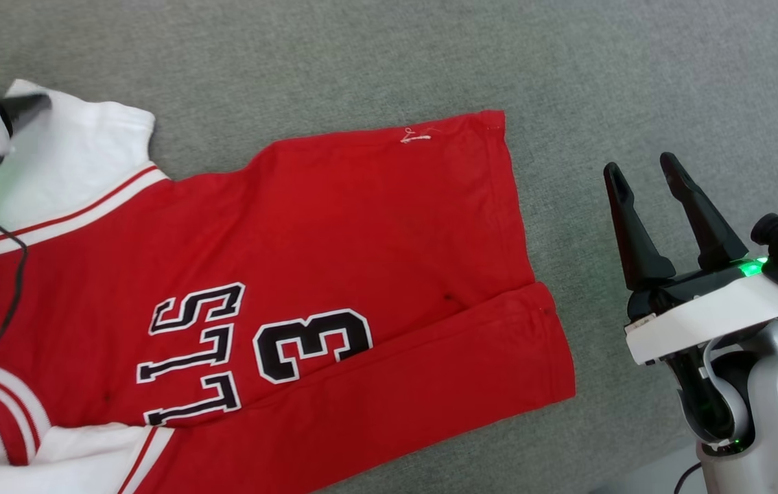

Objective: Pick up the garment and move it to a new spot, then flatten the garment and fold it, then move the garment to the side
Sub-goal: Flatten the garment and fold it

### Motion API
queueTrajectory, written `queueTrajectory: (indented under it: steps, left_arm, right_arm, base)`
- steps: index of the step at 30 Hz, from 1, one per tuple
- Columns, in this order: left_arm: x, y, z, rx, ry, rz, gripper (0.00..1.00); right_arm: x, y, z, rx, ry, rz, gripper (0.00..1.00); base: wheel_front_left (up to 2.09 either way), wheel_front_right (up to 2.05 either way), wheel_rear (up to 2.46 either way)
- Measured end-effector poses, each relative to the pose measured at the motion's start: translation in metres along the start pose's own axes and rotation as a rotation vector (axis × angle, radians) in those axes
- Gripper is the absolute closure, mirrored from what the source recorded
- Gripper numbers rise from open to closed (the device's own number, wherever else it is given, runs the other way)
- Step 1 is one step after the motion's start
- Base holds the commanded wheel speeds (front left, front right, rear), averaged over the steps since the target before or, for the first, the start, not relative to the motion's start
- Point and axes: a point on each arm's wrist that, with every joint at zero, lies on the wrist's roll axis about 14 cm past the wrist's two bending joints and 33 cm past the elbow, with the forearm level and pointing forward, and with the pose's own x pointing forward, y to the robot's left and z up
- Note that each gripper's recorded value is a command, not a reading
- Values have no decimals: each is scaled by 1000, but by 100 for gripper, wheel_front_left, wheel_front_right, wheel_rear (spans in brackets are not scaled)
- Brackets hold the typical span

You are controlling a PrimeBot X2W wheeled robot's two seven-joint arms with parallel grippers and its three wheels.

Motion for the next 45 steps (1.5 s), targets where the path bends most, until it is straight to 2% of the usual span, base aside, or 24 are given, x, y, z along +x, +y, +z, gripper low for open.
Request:
queueTrajectory:
  steps: [3,8,9,10,12,21,25,30,36,45]
  left_arm:
    - [10,2,-15,1,83,12,0]
    - [19,5,-26,-18,136,29,0]
    - [20,5,-28,-26,145,29,15]
    - [20,4,-30,-29,152,27,56]
    - [20,3,-34,-37,163,24,100]
    - [14,-10,-34,-57,106,-24,100]
    - [3,-16,-29,-43,56,-37,100]
    - [-19,-18,-7,-4,-65,-44,100]
    - [-51,-17,13,65,-200,-43,100]
    - [-58,-16,13,138,-260,-47,100]
  right_arm:
    - [1,-3,-3,5,5,-10,0]
    - [2,-3,-1,4,-7,-11,0]
    - [2,-3,0,-1,-10,-7,0]
    - [2,-3,2,-5,-17,-5,0]
    - [3,-4,8,-13,-32,1,0]
    - [8,0,17,20,-22,34,0]
    - [16,0,18,51,29,59,0]
    - [31,0,-3,94,211,88,0]
    - [53,22,-40,124,537,171,0]
    - [86,47,-69,62,746,219,0]
  base:
    - [0,0,0]
    - [0,0,0]
    - [0,0,0]
    - [0,0,0]
    - [0,0,0]
    - [0,0,0]
    - [0,0,0]
    - [0,0,0]
    - [0,0,0]
    - [0,0,0]
